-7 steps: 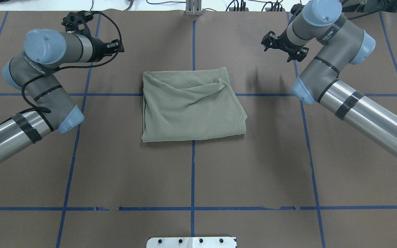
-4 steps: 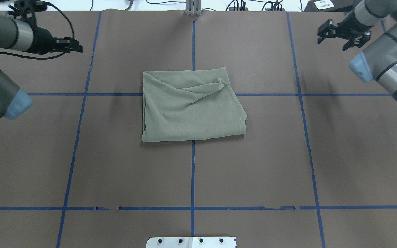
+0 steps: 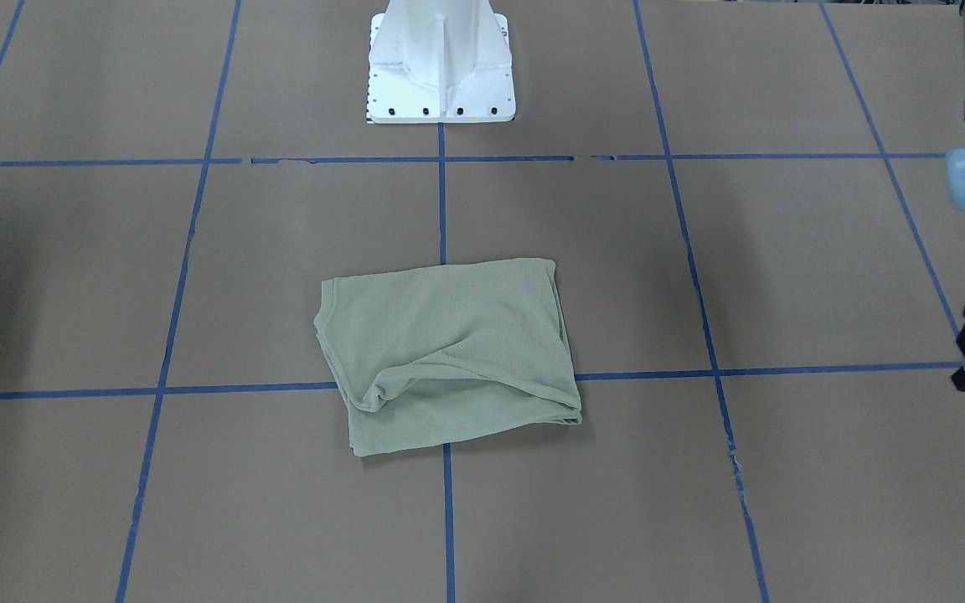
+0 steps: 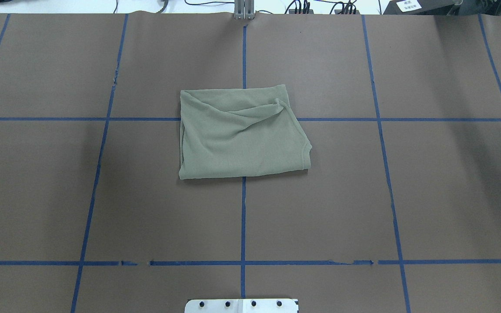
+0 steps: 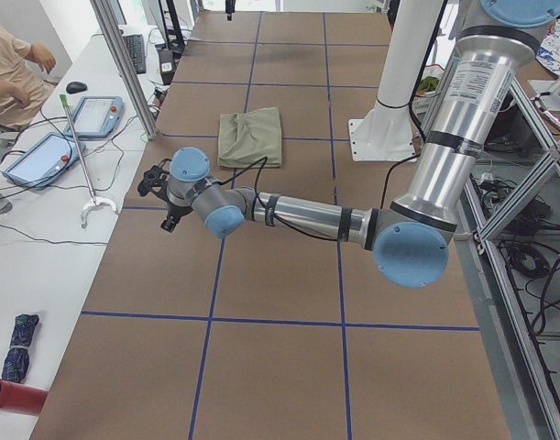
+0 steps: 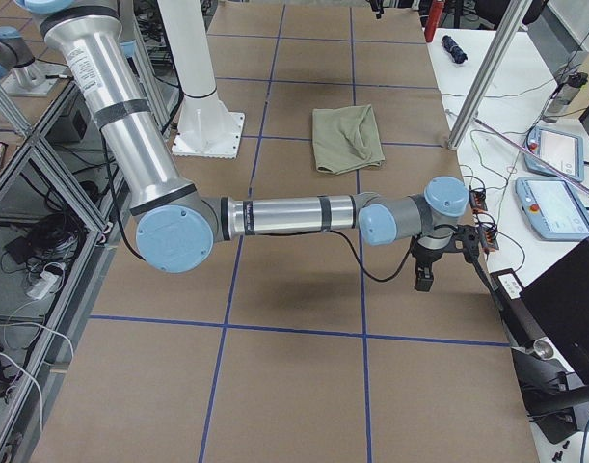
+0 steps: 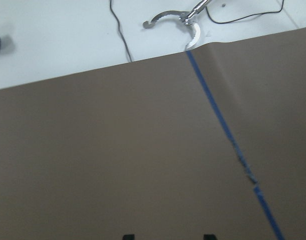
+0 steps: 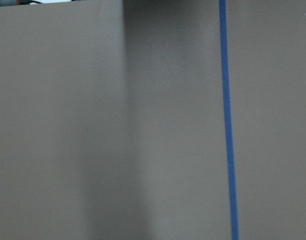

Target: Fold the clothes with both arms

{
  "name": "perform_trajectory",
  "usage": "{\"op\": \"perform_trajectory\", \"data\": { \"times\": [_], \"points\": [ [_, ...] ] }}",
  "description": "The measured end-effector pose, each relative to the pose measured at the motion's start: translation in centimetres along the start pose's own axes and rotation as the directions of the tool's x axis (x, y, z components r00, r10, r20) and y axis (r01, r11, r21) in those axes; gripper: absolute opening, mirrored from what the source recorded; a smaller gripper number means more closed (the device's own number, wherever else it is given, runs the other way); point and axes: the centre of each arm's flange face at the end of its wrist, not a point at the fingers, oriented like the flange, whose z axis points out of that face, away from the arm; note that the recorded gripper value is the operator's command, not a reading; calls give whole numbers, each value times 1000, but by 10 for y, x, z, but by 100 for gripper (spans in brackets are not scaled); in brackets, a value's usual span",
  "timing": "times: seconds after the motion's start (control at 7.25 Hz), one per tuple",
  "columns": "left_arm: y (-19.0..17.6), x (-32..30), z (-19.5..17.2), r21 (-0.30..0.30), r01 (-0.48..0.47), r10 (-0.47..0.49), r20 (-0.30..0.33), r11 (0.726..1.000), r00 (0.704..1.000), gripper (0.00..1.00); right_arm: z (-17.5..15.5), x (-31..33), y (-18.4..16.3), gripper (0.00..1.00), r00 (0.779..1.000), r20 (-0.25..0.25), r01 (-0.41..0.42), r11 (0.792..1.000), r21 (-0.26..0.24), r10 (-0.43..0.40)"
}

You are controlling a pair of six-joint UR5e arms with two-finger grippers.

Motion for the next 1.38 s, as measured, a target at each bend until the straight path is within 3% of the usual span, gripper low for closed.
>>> {"op": "perform_trajectory", "data": {
  "times": [0.41,0.55,0.69,1.1,1.38],
  "points": [
    [22,-55,-56,-105,73,-73,10,992,997,59,-16,51,43,100,1000,22,18,1000,-11,-18],
    [35,-64,-64,-129,117,-115,20,985,993,72,-16,48,54,100,999,23,23,1000,-20,-22],
    [53,-69,-68,-149,148,-146,29,978,989,100,-11,39,59,100,999,24,42,998,-36,-41],
    [85,-72,-70,-171,176,-171,42,970,984,100,-7,2,69,100,993,21,118,985,-129,-116],
    [86,-66,-75,-161,163,-159,39,973,986,100,-21,-6,71,100,984,24,176,972,-157,-174]
  ]
}}
